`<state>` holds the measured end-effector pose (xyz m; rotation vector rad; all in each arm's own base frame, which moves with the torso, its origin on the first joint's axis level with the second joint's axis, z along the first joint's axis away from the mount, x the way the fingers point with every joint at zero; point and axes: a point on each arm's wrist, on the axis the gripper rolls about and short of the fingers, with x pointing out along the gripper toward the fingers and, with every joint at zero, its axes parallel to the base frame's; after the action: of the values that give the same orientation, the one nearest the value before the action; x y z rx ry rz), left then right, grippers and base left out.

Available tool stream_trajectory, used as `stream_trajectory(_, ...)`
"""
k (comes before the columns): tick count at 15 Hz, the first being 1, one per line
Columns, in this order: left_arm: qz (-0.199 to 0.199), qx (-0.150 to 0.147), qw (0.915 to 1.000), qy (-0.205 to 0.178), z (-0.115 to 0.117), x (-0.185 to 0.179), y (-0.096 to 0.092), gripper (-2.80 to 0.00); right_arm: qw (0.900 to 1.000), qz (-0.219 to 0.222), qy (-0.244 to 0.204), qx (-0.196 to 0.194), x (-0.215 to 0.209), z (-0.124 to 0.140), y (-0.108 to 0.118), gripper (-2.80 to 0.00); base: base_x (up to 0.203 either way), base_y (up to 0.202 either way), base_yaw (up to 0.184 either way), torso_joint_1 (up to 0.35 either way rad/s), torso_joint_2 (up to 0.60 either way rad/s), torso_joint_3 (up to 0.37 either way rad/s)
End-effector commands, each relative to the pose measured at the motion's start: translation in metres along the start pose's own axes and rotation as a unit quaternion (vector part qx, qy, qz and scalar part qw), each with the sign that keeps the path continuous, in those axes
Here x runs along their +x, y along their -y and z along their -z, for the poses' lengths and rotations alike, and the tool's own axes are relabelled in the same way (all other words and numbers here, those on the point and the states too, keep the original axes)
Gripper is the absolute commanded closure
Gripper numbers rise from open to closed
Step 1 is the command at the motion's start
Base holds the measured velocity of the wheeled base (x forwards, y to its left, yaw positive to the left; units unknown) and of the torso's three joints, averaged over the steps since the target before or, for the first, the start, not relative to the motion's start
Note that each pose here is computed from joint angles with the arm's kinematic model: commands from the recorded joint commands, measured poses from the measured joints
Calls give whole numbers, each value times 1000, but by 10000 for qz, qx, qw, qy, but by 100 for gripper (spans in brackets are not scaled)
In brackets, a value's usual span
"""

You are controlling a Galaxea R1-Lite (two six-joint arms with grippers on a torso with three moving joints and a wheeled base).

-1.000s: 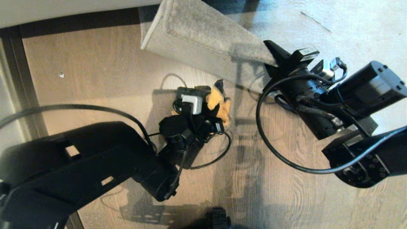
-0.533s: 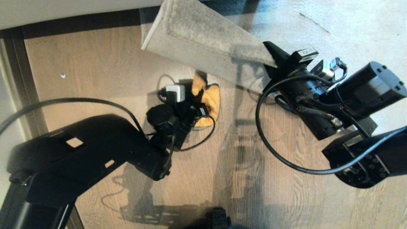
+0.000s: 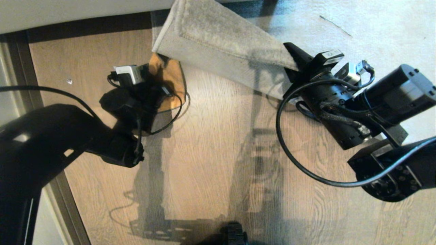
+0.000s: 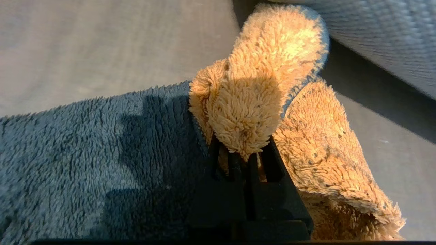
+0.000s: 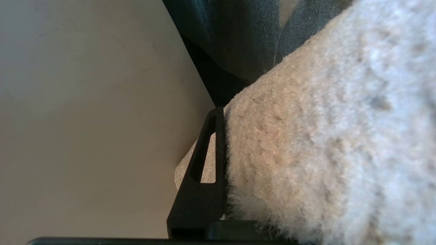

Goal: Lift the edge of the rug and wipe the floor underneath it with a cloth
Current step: Wipe the floor under the carpet with a rag

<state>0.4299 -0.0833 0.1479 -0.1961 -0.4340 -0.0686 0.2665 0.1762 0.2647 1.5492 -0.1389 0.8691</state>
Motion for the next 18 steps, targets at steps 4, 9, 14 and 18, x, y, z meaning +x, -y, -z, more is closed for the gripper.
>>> stream_trajectory(4, 347, -78, 9978, -560, 10, -37, 34, 0, 9996, -272, 36, 59, 0, -1, -7, 0, 0, 0, 0, 0, 0, 0)
stream_trajectory(9, 1094, -496, 9860, -1155, -5, -112, 143, 0, 9996, -264, 35, 74, 0, -1, -6, 0, 0, 0, 0, 0, 0, 0)
stream_trajectory(14, 1694, -875, 9705, -1472, -20, -190, 233, 0, 9997, -226, 30, 56, -2, -1, -5, 0, 0, 0, 0, 0, 0, 0)
stream_trajectory(18, 1849, -961, 9660, -1533, -13, -208, 259, 0, 9997, -234, 31, 49, -2, -1, -6, 0, 0, 0, 0, 0, 0, 0)
